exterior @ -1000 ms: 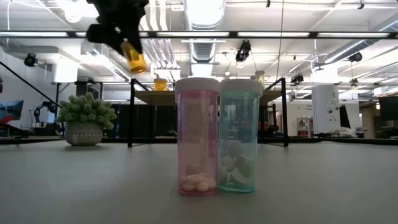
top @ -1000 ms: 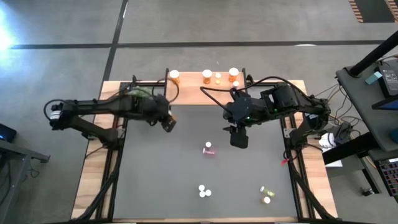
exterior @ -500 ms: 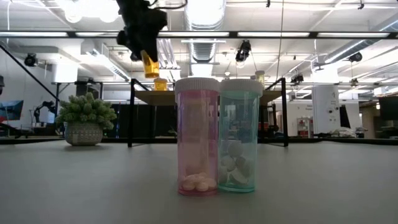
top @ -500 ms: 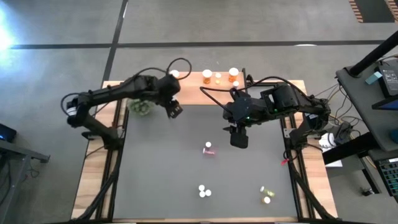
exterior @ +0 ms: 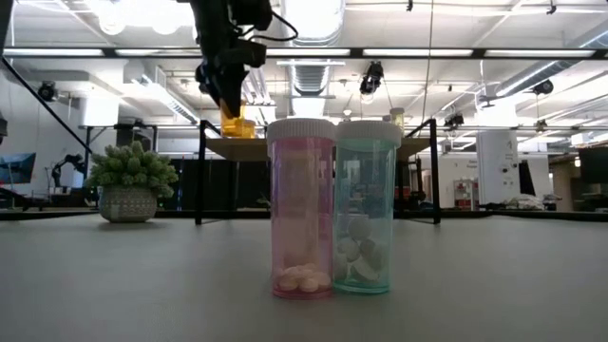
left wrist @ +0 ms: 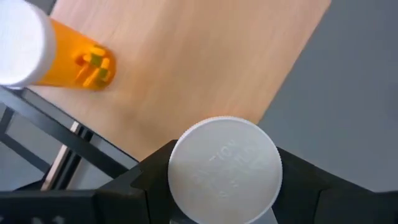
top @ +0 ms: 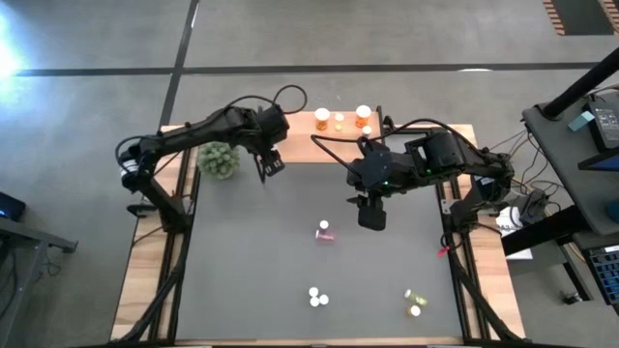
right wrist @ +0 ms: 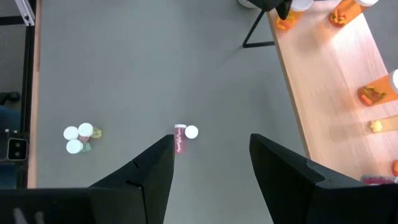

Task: Pick and place medicine bottles onto shelf by color
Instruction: Put the large orange pill bottle on the shelf

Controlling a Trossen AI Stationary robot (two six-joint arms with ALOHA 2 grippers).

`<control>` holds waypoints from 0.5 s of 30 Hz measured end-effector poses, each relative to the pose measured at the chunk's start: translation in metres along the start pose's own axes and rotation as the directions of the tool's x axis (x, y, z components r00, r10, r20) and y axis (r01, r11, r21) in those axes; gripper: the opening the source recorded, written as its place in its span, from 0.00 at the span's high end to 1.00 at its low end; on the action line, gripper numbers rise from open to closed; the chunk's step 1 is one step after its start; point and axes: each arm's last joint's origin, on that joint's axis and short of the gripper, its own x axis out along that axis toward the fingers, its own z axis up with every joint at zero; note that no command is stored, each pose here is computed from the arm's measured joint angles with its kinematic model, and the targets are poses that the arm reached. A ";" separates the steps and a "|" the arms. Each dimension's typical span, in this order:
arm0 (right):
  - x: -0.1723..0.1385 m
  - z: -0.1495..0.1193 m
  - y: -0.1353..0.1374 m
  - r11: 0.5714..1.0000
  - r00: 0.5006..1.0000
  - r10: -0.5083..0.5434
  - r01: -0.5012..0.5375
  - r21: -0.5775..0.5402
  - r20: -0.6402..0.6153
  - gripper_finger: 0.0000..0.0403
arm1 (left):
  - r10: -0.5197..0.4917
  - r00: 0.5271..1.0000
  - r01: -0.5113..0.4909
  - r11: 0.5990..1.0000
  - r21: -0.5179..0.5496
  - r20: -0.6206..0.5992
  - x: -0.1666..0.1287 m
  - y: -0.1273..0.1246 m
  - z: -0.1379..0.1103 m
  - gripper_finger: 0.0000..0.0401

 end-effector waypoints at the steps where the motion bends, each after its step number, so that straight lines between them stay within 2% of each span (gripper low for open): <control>1: 0.000 0.000 0.000 1.000 1.000 0.000 0.000 0.000 0.000 0.51 | -0.003 1.000 0.003 1.000 0.004 -0.004 0.001 0.001 0.000 0.53; 15: 0.000 0.000 0.000 1.000 1.000 0.000 0.000 0.000 0.000 0.51 | 0.032 0.999 -0.031 0.999 -0.031 0.033 0.013 0.027 0.006 0.53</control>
